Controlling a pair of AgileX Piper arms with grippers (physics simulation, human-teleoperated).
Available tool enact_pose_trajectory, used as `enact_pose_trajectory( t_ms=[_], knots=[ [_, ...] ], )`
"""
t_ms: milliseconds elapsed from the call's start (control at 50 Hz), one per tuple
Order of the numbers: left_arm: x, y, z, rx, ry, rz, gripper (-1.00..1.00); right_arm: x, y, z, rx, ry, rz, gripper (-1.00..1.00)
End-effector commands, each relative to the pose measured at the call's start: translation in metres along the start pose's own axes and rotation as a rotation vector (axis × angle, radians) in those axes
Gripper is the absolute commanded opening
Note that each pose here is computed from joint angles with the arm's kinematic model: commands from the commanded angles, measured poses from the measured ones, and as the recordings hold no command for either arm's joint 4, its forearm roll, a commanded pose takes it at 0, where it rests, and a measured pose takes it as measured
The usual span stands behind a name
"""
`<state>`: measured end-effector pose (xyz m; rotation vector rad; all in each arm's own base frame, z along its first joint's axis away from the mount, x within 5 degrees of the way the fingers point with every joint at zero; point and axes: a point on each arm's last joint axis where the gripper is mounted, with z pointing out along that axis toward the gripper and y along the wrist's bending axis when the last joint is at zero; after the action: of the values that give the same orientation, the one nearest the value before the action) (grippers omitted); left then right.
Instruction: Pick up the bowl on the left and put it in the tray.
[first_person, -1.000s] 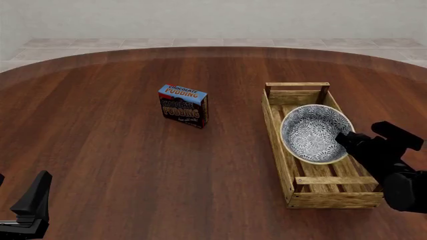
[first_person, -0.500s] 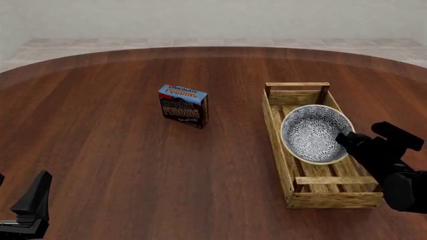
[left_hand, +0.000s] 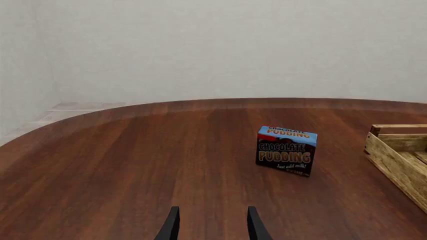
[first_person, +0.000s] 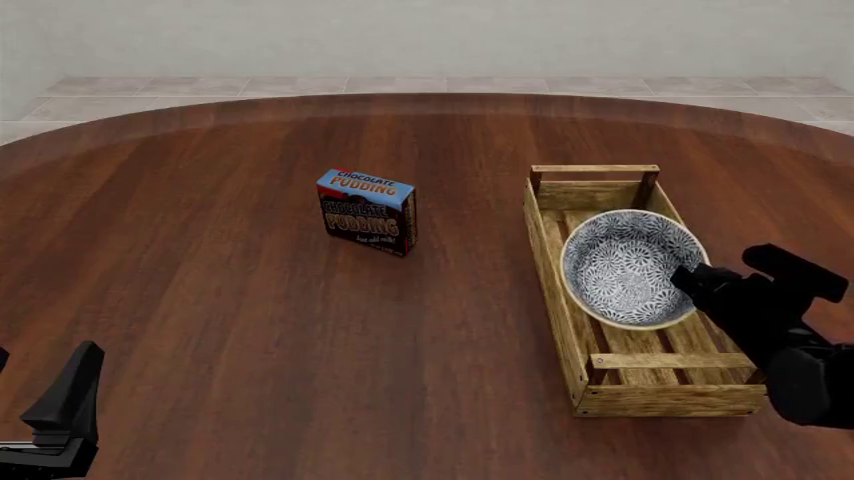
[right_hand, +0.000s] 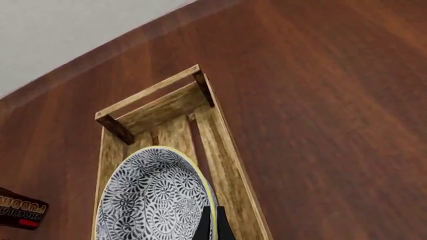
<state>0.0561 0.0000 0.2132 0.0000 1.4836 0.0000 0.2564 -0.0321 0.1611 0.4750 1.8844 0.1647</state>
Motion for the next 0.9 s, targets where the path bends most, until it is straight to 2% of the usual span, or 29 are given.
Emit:
enact_pose_trajectory(
  t_ms=[20,100,120,700,880,900],
  knots=[
    [0.0,0.0,0.0,0.0,0.0,0.0,1.0,-0.002,0.0,0.0,-0.001,-0.011,0.007,-1.0],
    [0.0,0.0,0.0,0.0,0.0,0.0,1.0,-0.002,0.001,0.0,-0.002,-0.012,0.007,-1.0],
    [0.0,0.0,0.0,0.0,0.0,0.0,1.0,-0.002,0.001,-0.001,-0.003,-0.012,0.006,1.0],
    [0.0,0.0,0.0,0.0,0.0,0.0,1.0,-0.002,0.001,-0.002,-0.005,-0.016,0.003,1.0],
    [0.0,0.0,0.0,0.0,0.0,0.0,1.0,-0.01,0.003,-0.012,-0.012,-0.045,-0.019,1.0],
    [0.0,0.0,0.0,0.0,0.0,0.0,1.0,-0.014,0.003,-0.017,-0.013,-0.069,-0.039,1.0]
  ],
)
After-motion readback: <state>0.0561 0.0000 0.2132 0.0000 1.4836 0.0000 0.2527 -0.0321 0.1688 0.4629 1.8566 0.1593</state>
